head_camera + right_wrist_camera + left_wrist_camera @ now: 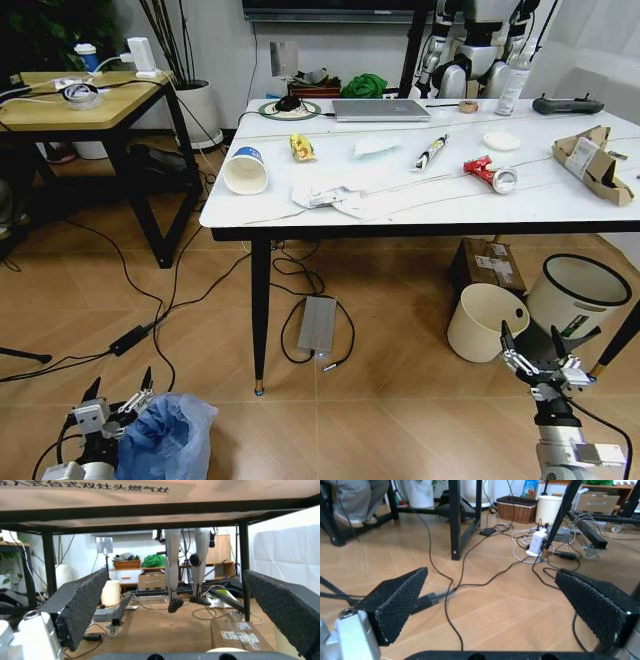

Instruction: Pick up the trash bin and place the trash from the table into it.

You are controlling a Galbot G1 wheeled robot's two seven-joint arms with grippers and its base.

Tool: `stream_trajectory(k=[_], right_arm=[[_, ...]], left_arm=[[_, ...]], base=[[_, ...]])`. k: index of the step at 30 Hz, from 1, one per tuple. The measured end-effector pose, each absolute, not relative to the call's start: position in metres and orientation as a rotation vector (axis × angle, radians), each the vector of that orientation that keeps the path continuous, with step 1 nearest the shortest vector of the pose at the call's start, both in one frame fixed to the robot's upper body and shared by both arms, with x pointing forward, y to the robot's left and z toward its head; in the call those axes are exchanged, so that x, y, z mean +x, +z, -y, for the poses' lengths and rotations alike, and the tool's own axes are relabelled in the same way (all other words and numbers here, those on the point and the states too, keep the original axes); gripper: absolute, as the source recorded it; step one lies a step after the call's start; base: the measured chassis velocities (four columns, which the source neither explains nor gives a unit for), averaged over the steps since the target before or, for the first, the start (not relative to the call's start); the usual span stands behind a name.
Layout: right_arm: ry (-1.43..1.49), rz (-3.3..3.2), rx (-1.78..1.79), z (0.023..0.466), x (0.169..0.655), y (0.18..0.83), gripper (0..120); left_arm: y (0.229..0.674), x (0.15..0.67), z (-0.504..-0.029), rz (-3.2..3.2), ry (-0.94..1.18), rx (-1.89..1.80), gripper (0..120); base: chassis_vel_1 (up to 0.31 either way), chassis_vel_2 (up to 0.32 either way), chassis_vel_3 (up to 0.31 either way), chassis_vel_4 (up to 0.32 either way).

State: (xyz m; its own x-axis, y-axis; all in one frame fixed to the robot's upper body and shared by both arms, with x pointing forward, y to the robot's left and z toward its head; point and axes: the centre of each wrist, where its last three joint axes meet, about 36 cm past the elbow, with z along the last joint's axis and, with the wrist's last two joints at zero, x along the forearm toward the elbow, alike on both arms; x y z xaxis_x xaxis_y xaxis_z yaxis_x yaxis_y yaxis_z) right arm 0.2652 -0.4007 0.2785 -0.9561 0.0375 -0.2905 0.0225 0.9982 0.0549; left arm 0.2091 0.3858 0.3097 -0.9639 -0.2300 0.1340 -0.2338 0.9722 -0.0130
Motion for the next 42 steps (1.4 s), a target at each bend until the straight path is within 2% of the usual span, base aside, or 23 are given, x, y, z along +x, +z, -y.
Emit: stream_trajectory(k=[26,31,35,42], right_arm=[[0.075,-2.849,0.038,0.401,0.267,0.276,100],[0.075,-2.848,0.038,0.401,0.267,0.276,100],[0.072,-2.845,0.037,0.402,0.266,0.276,100],[0.066,-2.844,0.037,0.402,0.265,0.275,100]], left_arm=[[0.309,0.192,-0.390,2.862,0.036,0.373,100],[0.317,0.202,-0.383,2.892,-0.081,0.499,100],[0.317,0.211,-0.371,2.895,-0.249,0.735,100],[0.294,0.217,-0.366,3.005,-0.429,0.831,100]], base=[[0.000,0.000,0.000,0.000],[0.000,0.000,0.000,0.000],[0.000,0.000,0.000,0.000],[0.000,0.000,0.000,0.000]])
